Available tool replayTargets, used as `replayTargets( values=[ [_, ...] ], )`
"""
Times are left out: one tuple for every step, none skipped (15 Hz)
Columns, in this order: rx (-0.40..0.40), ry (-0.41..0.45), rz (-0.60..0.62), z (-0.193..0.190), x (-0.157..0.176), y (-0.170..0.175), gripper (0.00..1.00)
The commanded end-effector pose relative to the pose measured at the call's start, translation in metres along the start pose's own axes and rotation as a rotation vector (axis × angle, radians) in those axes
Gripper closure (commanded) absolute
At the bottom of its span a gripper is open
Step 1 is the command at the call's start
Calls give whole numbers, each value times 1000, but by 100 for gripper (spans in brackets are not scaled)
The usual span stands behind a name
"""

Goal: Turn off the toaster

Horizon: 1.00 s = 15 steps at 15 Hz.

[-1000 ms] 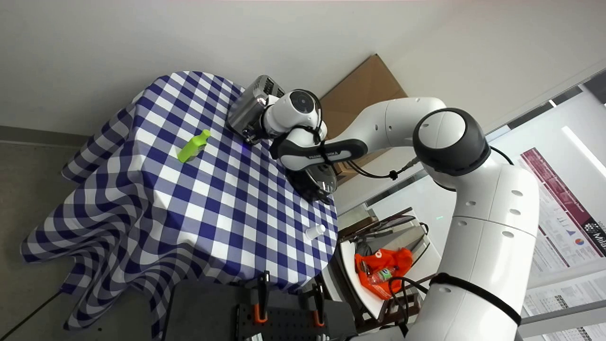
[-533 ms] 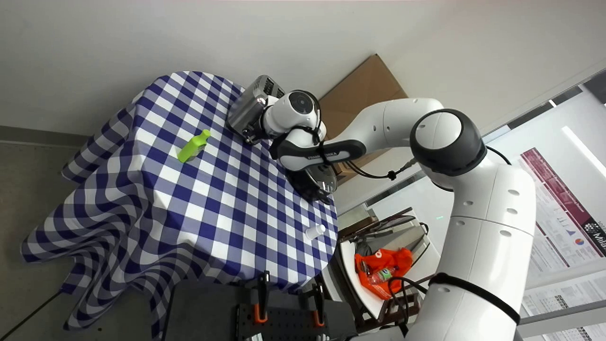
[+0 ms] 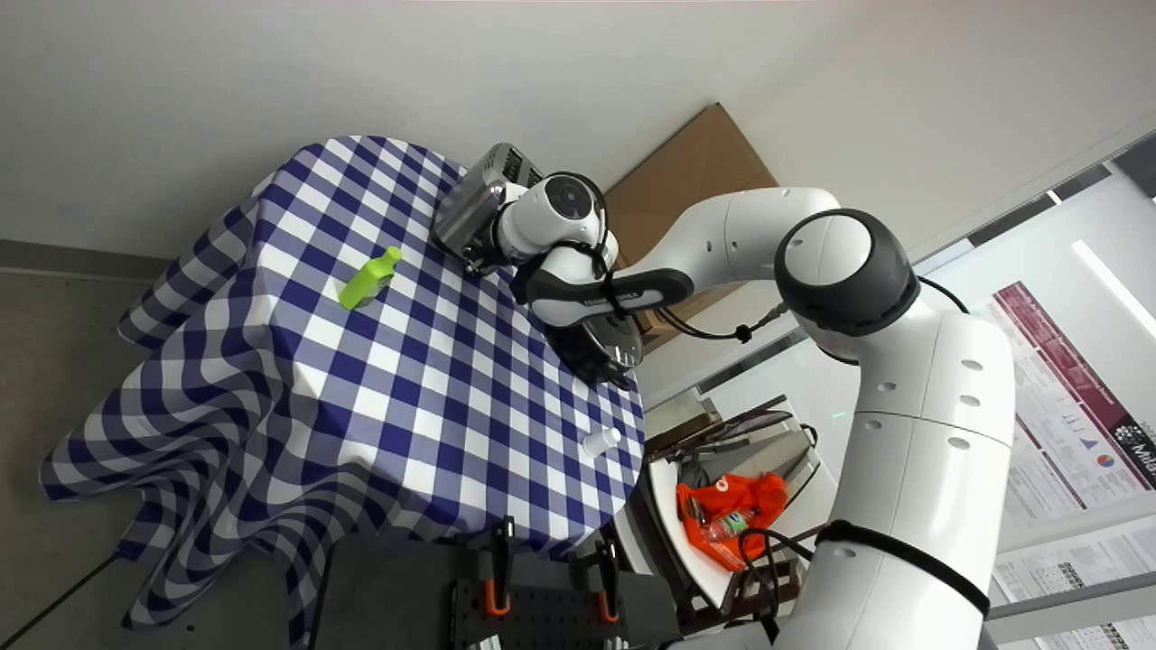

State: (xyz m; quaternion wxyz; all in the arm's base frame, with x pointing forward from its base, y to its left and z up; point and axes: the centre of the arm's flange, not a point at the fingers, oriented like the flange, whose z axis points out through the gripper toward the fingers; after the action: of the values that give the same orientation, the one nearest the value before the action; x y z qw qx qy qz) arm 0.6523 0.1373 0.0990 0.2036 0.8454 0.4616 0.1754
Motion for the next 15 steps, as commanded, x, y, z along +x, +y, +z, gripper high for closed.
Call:
replayTargets(
  values=[
    [-28, 20, -10, 2, 6, 9, 100],
    [-23, 15, -10, 2, 5, 9, 100],
    [-19, 12, -11, 1, 5, 9, 100],
    [-17, 10, -10, 1, 5, 9, 100],
    [-16, 11, -9, 0, 5, 9, 100],
    [-14, 11, -7, -2, 5, 9, 100],
    [-13, 13, -6, -4, 5, 9, 100],
    [-10, 14, -6, -7, 4, 8, 100],
    [-10, 16, -7, -8, 4, 8, 100],
    [-10, 17, -7, -10, 3, 8, 100],
    [-12, 18, -6, -12, 3, 8, 100],
    [-10, 20, -5, -14, 3, 8, 100],
    [-9, 20, -5, -15, 3, 8, 100],
    [-10, 20, -6, -16, 3, 8, 100],
    [-10, 19, -7, -16, 3, 7, 100]
  ],
)
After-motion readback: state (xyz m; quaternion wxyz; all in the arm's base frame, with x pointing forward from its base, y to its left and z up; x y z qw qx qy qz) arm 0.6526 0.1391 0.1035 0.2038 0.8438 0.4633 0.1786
